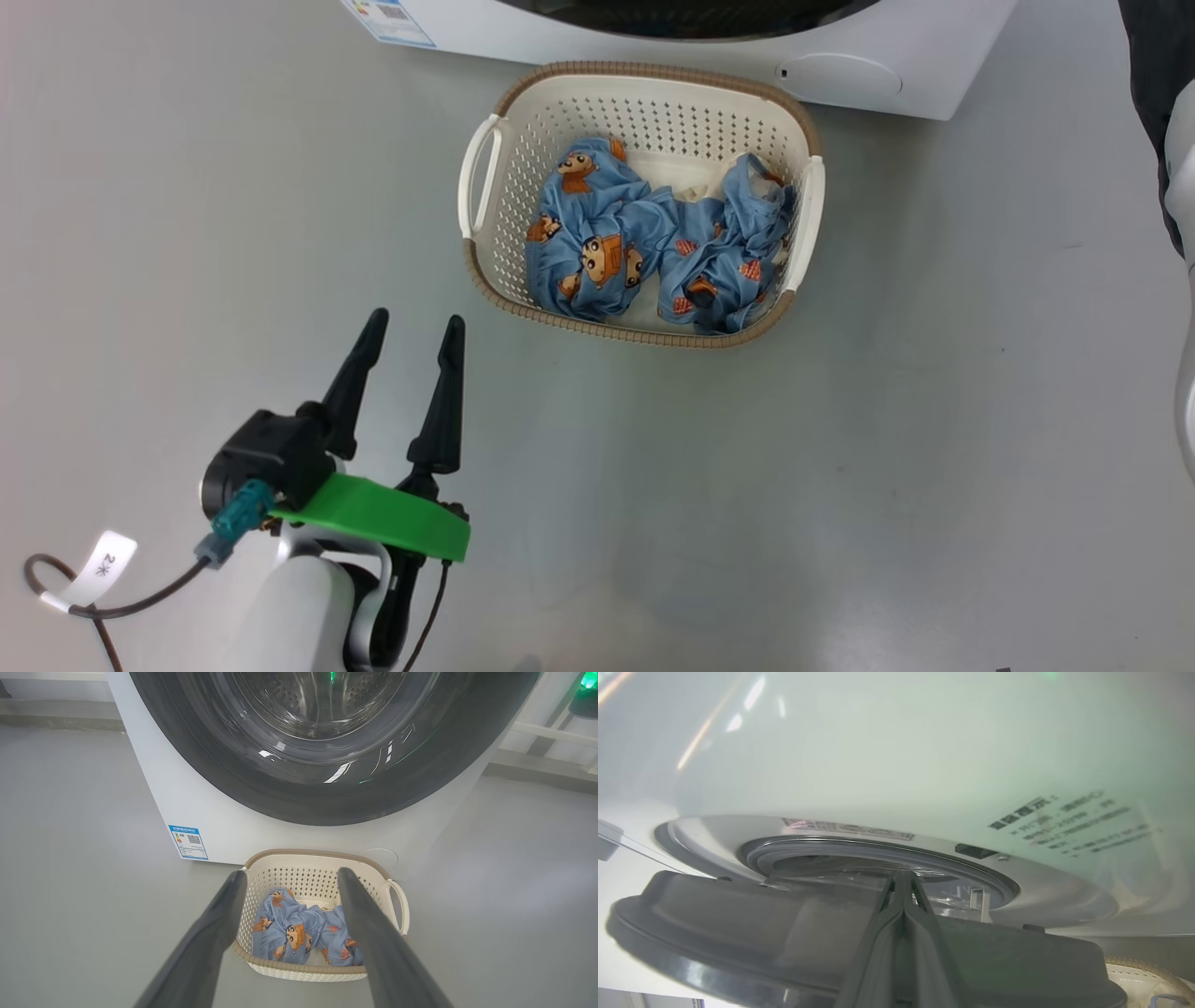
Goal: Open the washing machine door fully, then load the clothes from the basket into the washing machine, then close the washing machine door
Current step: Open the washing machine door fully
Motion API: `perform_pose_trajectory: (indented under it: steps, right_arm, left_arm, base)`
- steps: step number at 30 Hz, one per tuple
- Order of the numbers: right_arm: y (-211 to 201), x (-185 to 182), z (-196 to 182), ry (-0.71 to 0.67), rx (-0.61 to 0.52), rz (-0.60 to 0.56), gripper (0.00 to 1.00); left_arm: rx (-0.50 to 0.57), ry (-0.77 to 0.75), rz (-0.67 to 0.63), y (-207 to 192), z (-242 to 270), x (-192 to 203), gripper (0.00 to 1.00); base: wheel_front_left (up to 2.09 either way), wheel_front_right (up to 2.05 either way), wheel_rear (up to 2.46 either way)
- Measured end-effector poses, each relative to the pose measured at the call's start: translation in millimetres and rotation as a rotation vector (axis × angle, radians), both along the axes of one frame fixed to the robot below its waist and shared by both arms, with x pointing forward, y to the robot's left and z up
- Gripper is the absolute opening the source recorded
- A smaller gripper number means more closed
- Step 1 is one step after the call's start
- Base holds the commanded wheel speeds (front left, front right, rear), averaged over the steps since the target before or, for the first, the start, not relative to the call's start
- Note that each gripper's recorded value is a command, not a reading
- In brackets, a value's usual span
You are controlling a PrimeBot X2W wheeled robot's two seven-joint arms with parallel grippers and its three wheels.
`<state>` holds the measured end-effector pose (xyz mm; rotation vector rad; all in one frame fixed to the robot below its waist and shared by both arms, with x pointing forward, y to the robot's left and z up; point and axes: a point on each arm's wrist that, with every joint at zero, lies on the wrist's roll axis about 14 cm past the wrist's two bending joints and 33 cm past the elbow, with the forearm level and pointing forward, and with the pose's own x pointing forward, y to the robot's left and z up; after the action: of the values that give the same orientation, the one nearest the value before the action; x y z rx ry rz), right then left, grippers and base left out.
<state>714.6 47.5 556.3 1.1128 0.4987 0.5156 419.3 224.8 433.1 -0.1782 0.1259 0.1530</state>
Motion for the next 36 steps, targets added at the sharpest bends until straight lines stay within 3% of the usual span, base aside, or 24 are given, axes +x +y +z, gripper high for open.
perform_pose_trajectory:
  steps: [36]
  right_arm:
    - [14.6,-53.3,-31.1,0.134,-0.092,0.231,0.00]
  left_arm:
    - [-0.001,-0.054,-0.024,-8.1,17.9,3.5,1.00]
  base:
    - [0.00,0.00,0.00]
